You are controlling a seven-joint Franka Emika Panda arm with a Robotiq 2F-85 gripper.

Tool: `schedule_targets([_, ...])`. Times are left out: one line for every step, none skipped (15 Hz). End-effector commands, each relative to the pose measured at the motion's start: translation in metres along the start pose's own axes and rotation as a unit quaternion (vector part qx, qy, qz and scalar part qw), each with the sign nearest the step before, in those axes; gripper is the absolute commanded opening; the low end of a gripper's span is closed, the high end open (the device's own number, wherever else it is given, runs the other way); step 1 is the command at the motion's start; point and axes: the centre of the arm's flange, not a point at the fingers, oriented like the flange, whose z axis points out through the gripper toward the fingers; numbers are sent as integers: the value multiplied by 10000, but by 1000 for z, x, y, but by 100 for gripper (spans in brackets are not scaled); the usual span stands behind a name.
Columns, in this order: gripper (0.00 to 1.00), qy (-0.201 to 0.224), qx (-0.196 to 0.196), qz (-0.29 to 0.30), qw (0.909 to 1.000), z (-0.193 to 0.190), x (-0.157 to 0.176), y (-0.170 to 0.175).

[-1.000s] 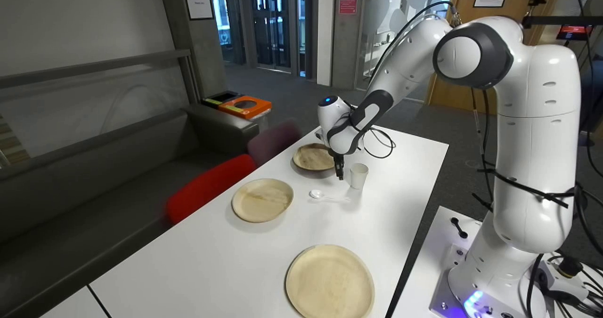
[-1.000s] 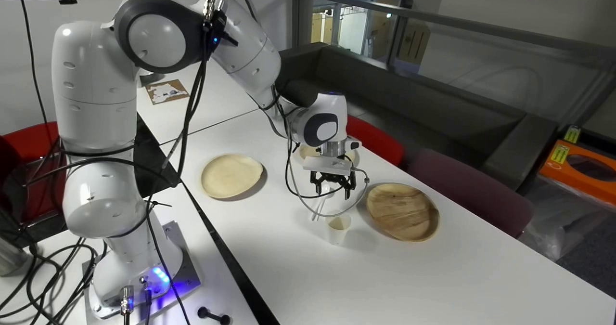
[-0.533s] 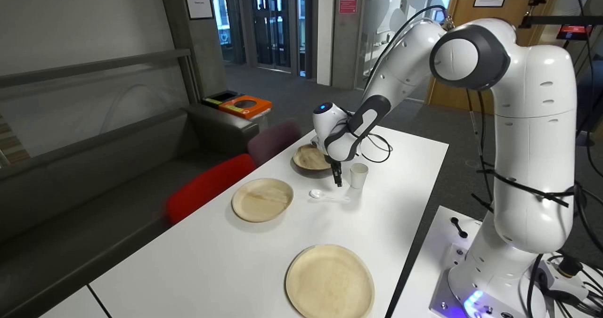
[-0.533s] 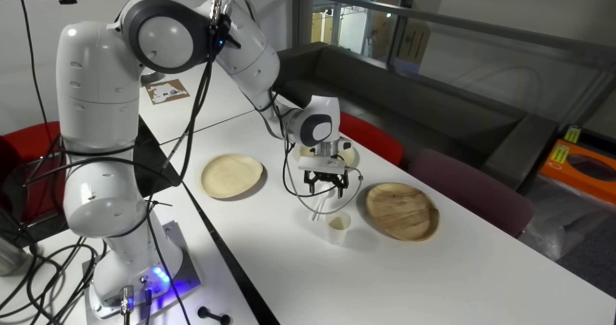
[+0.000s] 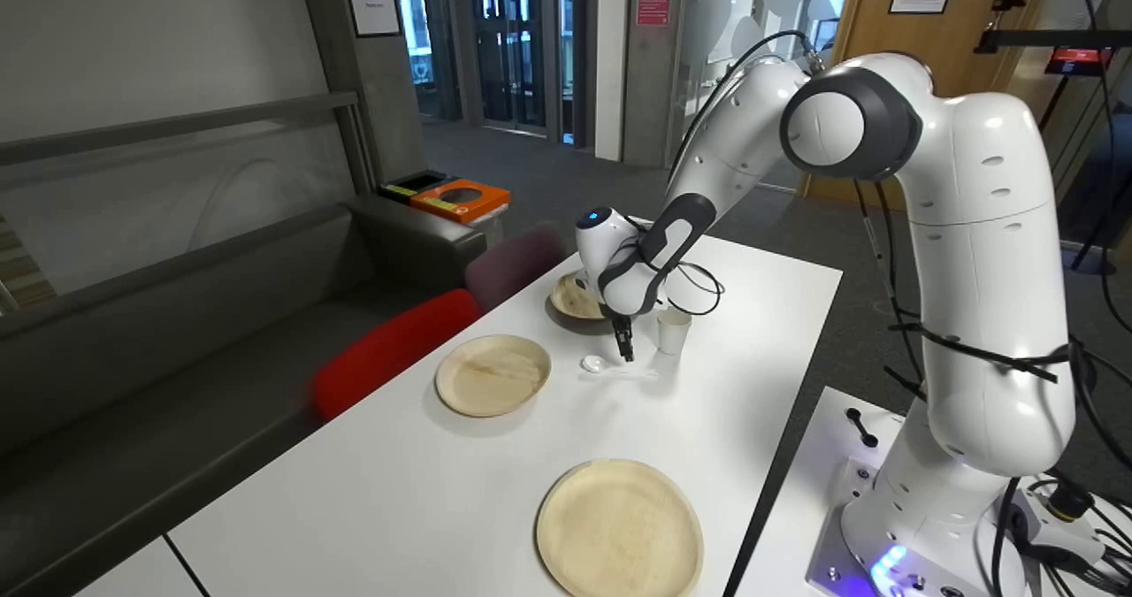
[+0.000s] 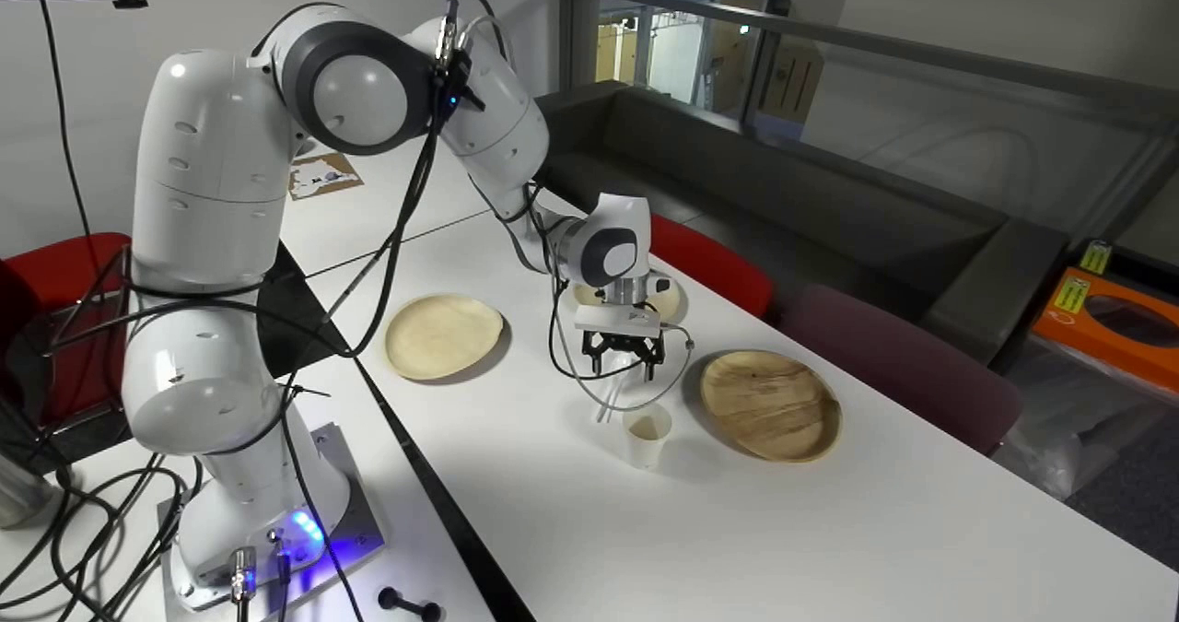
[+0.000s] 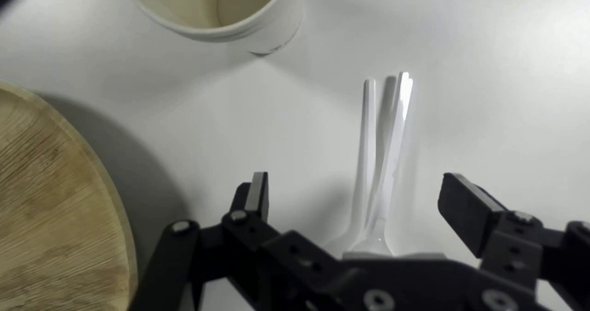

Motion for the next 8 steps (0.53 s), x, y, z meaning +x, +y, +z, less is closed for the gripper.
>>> schedule_targets([100, 261, -102, 6, 9996, 2, 11, 8])
schedule_targets([100, 374, -138, 21, 9992, 3, 11, 7])
schedule_targets([100, 477, -172, 19, 9987, 3, 11, 6])
schedule_targets([100, 611, -210, 17, 9979, 2, 8, 5])
schedule_targets([100, 696, -214, 6, 9973, 1, 6, 3])
schedule_targets([100, 786, -209, 6, 9967, 1, 3, 2])
schedule_targets([100, 853, -173, 28, 9962, 0, -1, 0])
schedule_targets([100, 907, -105, 27, 9958, 1, -6, -1])
